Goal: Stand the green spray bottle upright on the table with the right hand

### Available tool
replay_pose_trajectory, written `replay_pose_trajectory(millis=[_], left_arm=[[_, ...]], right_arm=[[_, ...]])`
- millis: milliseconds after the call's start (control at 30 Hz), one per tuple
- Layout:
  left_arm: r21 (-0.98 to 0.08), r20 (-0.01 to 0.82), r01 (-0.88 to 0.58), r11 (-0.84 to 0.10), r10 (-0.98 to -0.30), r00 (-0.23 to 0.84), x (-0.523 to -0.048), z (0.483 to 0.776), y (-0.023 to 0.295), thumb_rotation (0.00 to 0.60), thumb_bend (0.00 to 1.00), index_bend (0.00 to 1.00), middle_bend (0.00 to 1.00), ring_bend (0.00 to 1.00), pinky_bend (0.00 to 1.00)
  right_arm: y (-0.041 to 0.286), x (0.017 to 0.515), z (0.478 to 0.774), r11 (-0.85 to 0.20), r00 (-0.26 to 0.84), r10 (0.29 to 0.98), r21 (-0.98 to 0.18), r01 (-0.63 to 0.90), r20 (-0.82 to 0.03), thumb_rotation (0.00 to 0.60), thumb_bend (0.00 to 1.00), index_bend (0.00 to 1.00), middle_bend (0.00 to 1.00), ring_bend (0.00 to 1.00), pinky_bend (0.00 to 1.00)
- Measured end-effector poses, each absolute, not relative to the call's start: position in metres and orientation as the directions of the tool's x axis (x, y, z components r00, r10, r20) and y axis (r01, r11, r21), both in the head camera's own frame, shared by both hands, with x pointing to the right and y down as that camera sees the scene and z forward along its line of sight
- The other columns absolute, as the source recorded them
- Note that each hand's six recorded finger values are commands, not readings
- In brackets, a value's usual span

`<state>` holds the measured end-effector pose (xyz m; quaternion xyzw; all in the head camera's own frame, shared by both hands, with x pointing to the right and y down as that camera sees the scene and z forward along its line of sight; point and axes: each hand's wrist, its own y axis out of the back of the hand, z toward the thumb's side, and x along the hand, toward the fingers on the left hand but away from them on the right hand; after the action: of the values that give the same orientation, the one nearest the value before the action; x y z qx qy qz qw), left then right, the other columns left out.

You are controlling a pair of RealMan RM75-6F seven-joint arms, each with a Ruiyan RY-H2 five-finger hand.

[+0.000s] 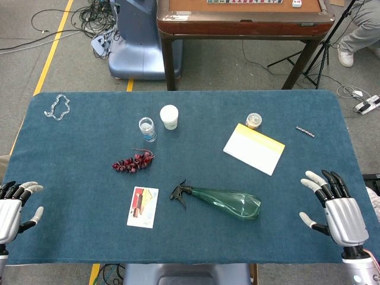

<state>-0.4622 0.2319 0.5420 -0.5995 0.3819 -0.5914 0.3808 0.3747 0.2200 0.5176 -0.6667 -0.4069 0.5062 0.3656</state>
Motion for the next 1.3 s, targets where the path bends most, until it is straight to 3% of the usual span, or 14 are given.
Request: replay_pose_trajectory(millis=[467, 767, 933, 1067, 1300], left_arm=[[-0.909, 0.416, -0.011, -0.416, -0.909, 0.010, -0.461, 0.542, 0.232, 0.600, 0.36, 0.32, 0.26, 0.24, 0.13], [-0.909, 0.417, -0.013, -0.417, -0.909, 0.002, -0.464, 0.542, 0.234, 0.600, 0.36, 0.32, 0.26, 0.24, 0.13], [-0.909, 0.417, -0.013, -0.417, -0.909, -0.003, -0.466, 0.542, 0.236, 0.600, 0.36, 0.32, 0.26, 0.24, 0.13], [-0.908, 0.418, -0.014, -0.418, -0.908, -0.007, -0.467, 0.542, 0.237, 0.600, 0.36, 0.32, 0.26, 0.24, 0.13], [-0.908, 0.419, -0.013, -0.419, -0.908, -0.008, -0.468, 0.541, 0.238, 0.600, 0.36, 0.32, 0.26, 0.24, 0.13]], right_arm=[[0.219, 0.368, 0.521, -0.418, 0.184, 0.903, -0.891, 0.178, -0.387, 0.600, 0.16, 0.26, 0.19, 0.04, 0.07], [0.216, 0.345, 0.544, -0.497, 0.264, 0.856, -0.849, 0.180, -0.445, 0.600, 0.16, 0.26, 0.19, 0.04, 0.07], [0.218, 0.325, 0.560, -0.559, 0.328, 0.807, -0.814, 0.159, -0.491, 0.600, 0.06, 0.26, 0.15, 0.04, 0.07], [0.221, 0.308, 0.575, -0.605, 0.372, 0.766, -0.782, 0.146, -0.524, 0.600, 0.01, 0.20, 0.10, 0.02, 0.07], [0.226, 0.282, 0.599, -0.651, 0.416, 0.720, -0.748, 0.130, -0.555, 0.600, 0.00, 0.12, 0.02, 0.00, 0.07]])
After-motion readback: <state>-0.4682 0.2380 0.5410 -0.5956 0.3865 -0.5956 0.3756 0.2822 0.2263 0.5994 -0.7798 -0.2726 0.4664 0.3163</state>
